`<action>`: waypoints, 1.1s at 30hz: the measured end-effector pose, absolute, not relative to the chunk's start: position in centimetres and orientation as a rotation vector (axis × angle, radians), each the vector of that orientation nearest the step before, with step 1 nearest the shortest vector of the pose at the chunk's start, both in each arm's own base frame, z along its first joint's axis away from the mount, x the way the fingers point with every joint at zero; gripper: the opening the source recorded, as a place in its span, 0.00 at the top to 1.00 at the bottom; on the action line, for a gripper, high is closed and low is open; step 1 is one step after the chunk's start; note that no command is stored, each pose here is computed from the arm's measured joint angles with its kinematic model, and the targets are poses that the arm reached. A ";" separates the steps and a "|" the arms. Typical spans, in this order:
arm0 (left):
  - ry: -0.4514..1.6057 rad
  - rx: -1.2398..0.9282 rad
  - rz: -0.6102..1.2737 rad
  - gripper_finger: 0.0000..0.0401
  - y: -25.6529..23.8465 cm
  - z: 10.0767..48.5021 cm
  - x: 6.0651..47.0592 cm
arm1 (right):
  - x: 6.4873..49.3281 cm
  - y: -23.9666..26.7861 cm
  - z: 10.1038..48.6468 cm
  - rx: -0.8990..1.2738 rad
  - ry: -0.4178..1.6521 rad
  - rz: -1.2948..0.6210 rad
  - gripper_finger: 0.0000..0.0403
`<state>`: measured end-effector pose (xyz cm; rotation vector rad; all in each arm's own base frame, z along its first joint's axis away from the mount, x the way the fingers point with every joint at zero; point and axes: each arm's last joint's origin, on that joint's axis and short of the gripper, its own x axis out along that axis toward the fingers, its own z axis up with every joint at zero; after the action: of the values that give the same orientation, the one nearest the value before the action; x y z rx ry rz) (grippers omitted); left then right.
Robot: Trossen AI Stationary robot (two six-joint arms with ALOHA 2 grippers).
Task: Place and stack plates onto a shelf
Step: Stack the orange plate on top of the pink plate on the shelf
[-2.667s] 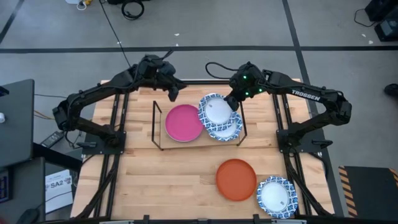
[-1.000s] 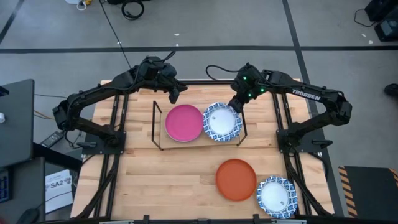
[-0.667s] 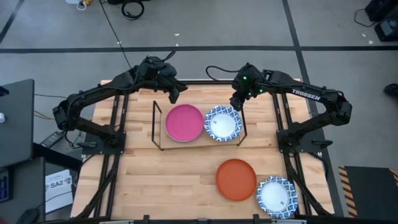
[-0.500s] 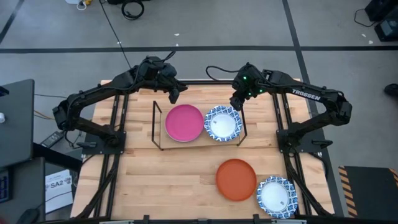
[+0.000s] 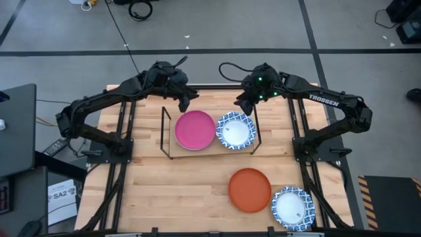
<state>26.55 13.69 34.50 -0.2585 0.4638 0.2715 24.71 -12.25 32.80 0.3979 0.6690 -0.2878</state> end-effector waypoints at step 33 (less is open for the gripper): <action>0.564 -0.050 0.059 0.74 -3.1 36.3 25.4 | 21.6 3.8 36.5 0.309 0.657 -0.032 0.61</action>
<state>25.40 -3.10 36.26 -0.0504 0.5645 0.0586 21.58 3.84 36.46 0.3094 0.6574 -0.0317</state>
